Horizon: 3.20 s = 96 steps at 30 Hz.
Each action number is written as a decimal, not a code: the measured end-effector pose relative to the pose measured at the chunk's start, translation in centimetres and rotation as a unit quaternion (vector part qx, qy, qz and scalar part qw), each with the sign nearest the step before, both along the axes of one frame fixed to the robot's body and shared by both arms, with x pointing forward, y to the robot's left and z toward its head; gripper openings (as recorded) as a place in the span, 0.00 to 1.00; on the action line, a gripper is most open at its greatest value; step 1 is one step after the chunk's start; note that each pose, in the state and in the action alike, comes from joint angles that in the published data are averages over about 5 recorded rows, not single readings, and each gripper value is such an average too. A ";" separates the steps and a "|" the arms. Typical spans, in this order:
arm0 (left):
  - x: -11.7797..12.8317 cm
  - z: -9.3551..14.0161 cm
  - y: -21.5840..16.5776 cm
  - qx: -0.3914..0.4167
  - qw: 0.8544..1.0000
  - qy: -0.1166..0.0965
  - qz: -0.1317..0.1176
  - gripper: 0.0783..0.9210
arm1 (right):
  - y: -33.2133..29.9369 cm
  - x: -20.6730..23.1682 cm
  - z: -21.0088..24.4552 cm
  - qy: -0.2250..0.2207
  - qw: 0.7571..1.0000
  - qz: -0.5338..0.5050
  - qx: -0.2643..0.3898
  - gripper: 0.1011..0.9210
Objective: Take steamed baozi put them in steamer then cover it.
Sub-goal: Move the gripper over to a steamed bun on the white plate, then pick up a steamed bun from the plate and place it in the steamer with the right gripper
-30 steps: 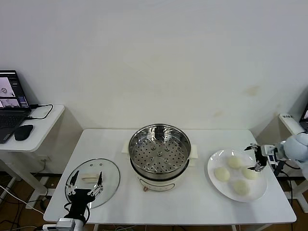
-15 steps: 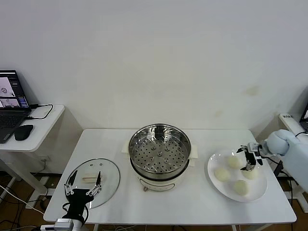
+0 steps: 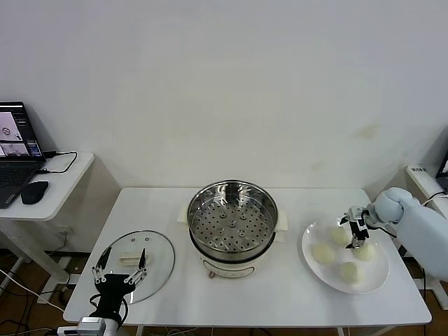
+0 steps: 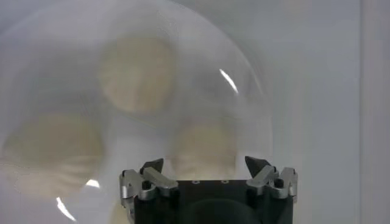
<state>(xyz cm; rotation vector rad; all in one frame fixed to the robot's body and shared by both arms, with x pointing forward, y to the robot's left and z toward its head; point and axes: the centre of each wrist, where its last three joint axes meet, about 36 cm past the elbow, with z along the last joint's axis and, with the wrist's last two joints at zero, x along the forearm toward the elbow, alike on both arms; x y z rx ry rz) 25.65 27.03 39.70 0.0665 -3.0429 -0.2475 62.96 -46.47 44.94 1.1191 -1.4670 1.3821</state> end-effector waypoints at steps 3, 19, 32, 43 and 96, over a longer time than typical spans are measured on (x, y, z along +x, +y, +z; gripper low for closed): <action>0.0 0.1 0.0 0.000 1.000 -0.001 0.000 0.88 | 0.2 0.2 -0.1 0.002 1.000 0.000 -0.002 0.79; -0.2 0.7 -0.2 -0.003 1.000 -0.008 -0.001 0.88 | 0.2 0.6 -0.3 0.007 1.000 -0.002 -0.010 0.63; -0.2 1.1 -0.2 -0.004 1.000 -0.013 -0.003 0.88 | -0.3 0.5 2.3 -0.005 1.000 0.004 -0.005 0.60; -0.3 1.0 0.0 -0.016 1.000 -0.005 -0.008 0.88 | 0.6 0.2 11.7 -0.058 0.997 0.044 0.027 0.60; 0.1 1.1 1.4 -0.032 0.999 -0.013 0.020 0.88 | 37.0 6.2 12.9 -0.143 0.773 0.611 -0.087 0.60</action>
